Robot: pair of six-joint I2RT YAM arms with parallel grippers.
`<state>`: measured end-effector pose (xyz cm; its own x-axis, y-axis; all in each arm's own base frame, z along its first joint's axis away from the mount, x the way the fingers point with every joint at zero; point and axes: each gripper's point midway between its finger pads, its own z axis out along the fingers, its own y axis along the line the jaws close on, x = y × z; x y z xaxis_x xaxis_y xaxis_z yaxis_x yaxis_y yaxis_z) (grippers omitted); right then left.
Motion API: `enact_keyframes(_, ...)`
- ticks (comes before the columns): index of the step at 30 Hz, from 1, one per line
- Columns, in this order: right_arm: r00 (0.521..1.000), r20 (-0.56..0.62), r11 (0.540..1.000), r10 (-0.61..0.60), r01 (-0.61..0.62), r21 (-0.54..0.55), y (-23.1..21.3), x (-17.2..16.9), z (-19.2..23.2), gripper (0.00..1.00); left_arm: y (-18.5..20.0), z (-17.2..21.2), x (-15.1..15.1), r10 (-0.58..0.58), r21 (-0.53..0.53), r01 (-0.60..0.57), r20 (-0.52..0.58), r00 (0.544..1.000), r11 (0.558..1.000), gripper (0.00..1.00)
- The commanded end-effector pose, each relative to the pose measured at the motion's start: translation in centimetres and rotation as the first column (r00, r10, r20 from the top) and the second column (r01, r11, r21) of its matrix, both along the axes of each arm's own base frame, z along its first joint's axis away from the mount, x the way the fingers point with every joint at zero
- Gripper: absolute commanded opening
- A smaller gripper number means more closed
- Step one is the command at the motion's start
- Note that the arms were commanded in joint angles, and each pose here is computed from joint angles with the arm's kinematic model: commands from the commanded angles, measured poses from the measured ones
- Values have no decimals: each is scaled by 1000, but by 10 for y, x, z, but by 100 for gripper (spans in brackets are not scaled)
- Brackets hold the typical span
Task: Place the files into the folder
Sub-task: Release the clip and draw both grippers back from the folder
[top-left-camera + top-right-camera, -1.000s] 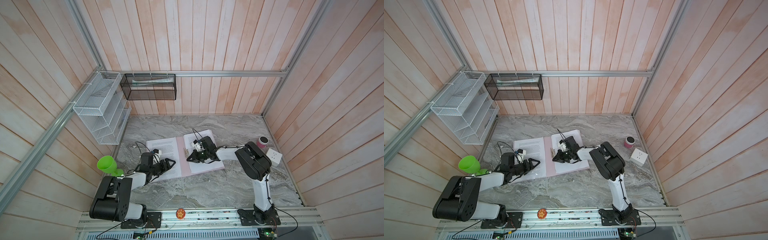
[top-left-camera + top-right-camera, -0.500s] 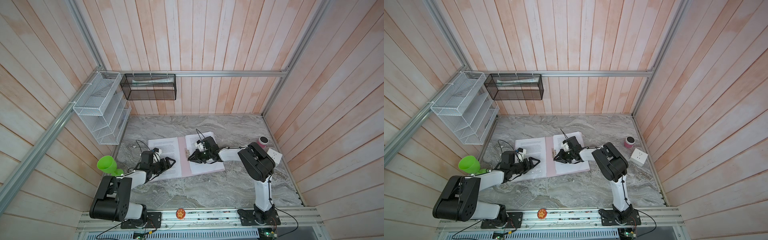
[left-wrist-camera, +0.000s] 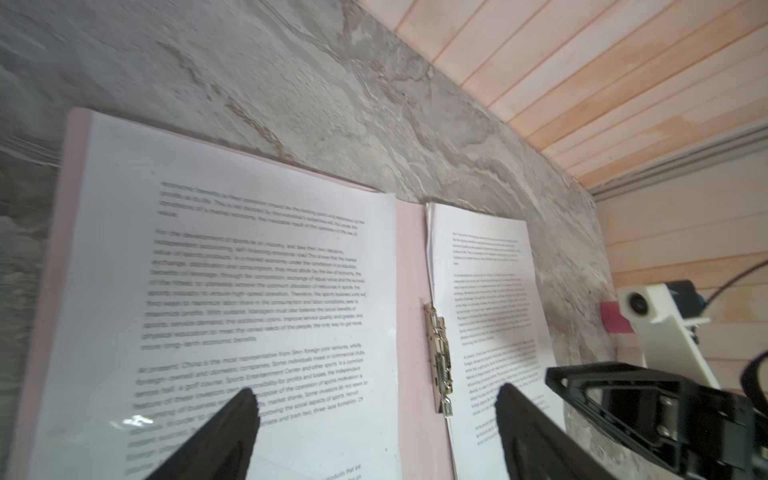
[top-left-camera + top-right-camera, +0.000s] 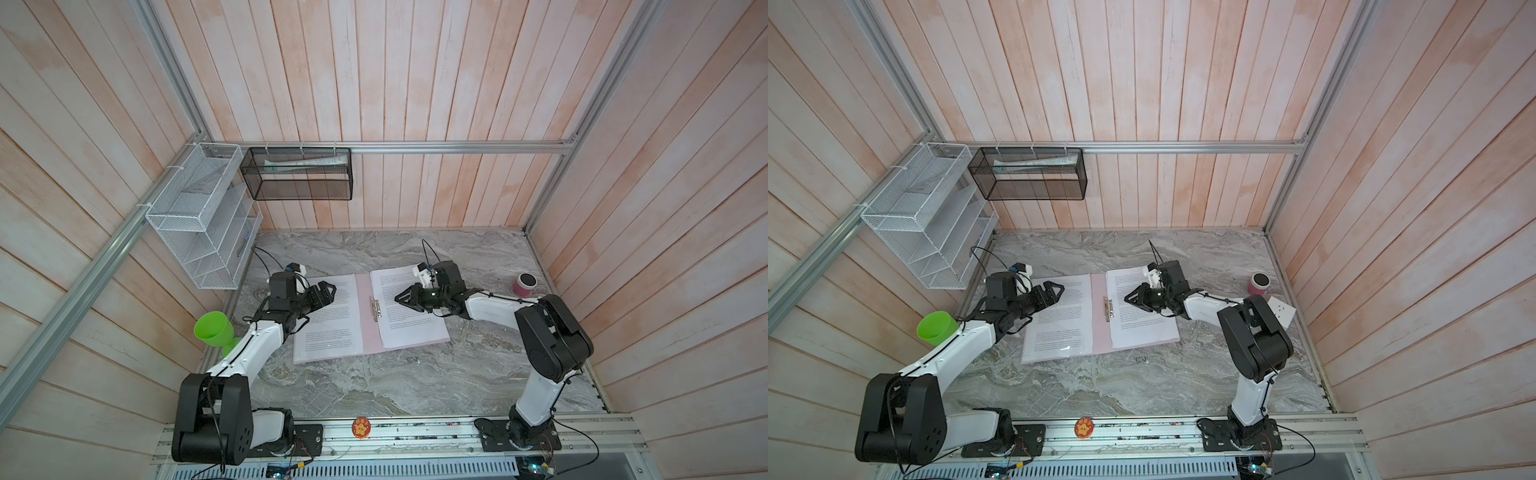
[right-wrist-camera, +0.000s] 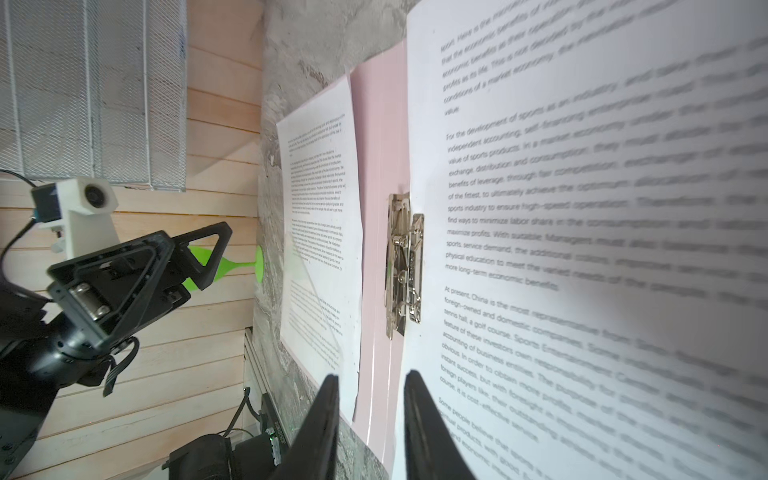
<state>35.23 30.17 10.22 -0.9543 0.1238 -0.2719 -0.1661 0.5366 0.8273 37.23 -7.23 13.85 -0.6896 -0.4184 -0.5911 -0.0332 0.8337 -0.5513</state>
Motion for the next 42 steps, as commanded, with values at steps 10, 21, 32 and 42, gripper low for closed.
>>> enact_keyframes(10, 984, 113, 986, -137, 146, -75, -120, 28, -10, 30, 60, -45, -28, 231, 168, -195, -226, 946, 966, 100)
enact_keyframes(21, 981, 38, 980, -188, 190, -57, -133, 33, -41, 33, 76, -90, -44, 259, 218, -186, -379, 889, 958, 100)
enact_keyframes(32, 981, -32, 982, -191, 191, 3, -132, 29, -63, 33, 61, -97, -37, 122, 25, -121, -366, 923, 992, 100)
enact_keyframes(42, 964, 11, 963, -265, 265, -53, -138, 32, -54, 32, 53, -103, -38, 79, -32, -98, -366, 927, 995, 98)
